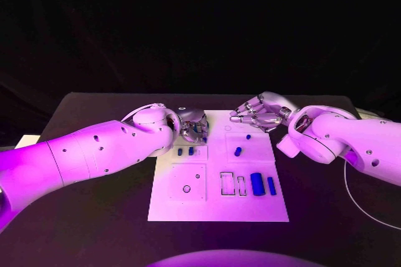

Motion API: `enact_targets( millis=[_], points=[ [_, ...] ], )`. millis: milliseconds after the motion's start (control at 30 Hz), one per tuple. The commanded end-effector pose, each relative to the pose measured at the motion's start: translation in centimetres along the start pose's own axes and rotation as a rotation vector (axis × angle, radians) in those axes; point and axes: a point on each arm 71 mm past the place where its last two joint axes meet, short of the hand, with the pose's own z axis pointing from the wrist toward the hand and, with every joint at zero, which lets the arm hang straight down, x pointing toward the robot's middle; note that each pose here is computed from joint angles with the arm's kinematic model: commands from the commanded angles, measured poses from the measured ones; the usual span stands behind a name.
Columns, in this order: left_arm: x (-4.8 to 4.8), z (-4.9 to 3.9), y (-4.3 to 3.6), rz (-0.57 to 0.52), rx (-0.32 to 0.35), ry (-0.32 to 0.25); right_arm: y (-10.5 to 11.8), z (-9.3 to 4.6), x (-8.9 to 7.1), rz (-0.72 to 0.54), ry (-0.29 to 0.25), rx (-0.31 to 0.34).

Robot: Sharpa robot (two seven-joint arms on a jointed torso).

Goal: Assemble the parts on the task board

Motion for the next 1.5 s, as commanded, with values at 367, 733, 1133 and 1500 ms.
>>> enact_targets(
  millis=[367, 733, 1133, 1500],
  points=[
    [0.32, 0.38, -0.42, 0.009, 0.003, 0.023, 0.14, 0.03, 0.25, -0.001, 0.019, -0.01],
    [0.68, 0.7, -0.55, 0.004, -0.004, 0.049, 0.2, 0.05, 0.39, 0.0, 0.029, -0.011],
    [0.86, 0.86, -0.48, 0.004, -0.012, 0.065, 0.25, 0.09, 0.47, 0.0, 0.033, -0.012],
    [0.83, 0.8, -0.51, -0.006, -0.003, 0.045, 0.27, 0.11, 0.48, 0.0, 0.032, -0.013]
  ],
)
